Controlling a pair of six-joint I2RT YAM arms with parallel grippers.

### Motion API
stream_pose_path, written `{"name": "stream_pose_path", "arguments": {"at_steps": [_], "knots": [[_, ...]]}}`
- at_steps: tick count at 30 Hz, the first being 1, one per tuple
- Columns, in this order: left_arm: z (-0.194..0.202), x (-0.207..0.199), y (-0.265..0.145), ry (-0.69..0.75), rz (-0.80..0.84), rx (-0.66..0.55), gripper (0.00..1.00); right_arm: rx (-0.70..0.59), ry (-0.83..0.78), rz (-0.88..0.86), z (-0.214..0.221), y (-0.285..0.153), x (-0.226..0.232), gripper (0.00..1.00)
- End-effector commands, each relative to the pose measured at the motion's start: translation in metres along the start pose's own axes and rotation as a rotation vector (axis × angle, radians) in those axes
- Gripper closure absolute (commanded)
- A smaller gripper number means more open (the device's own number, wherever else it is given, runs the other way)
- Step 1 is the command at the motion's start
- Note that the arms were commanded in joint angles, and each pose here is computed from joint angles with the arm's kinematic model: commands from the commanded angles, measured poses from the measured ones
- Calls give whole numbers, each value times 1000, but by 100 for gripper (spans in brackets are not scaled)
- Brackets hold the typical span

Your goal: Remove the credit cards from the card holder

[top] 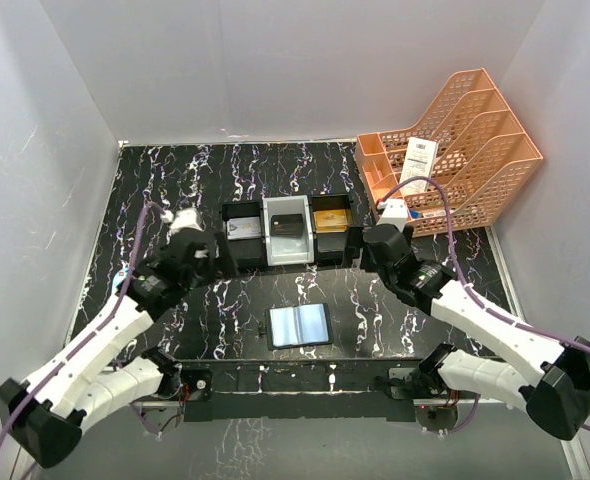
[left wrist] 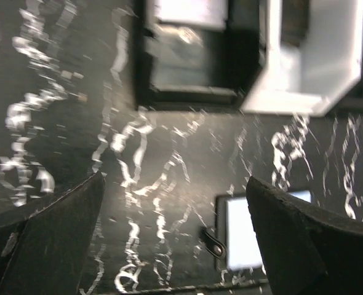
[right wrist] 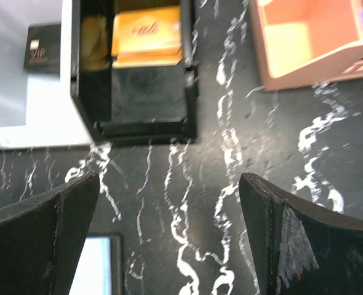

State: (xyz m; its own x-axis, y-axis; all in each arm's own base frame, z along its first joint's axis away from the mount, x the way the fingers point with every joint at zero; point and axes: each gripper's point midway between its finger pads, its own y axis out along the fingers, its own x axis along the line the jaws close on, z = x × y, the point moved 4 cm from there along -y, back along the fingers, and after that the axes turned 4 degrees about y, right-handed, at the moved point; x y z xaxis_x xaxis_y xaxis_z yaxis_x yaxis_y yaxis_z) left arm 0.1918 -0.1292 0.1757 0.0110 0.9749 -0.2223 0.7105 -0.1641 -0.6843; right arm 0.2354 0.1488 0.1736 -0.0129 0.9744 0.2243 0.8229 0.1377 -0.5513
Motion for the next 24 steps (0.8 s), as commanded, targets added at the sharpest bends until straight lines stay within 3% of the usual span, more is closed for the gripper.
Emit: {"name": "stream_pose_path", "arguments": {"at_steps": [1,10,17,24], "knots": [[-43,44,-31,35,-136,-100,1,-245,-45,52,-73,-20,-7,4],[-101,67,-114,-38,-286,-302,1,-491,-57,-128,-158,-97,13,2],[-106,79,-142,-109,-349,-339,1,-476,19,-233,-162,-120,21,2],[-99,76,-145,-101,-286,-348,1,-460,47,-223,-157,-119,18,2]]}}
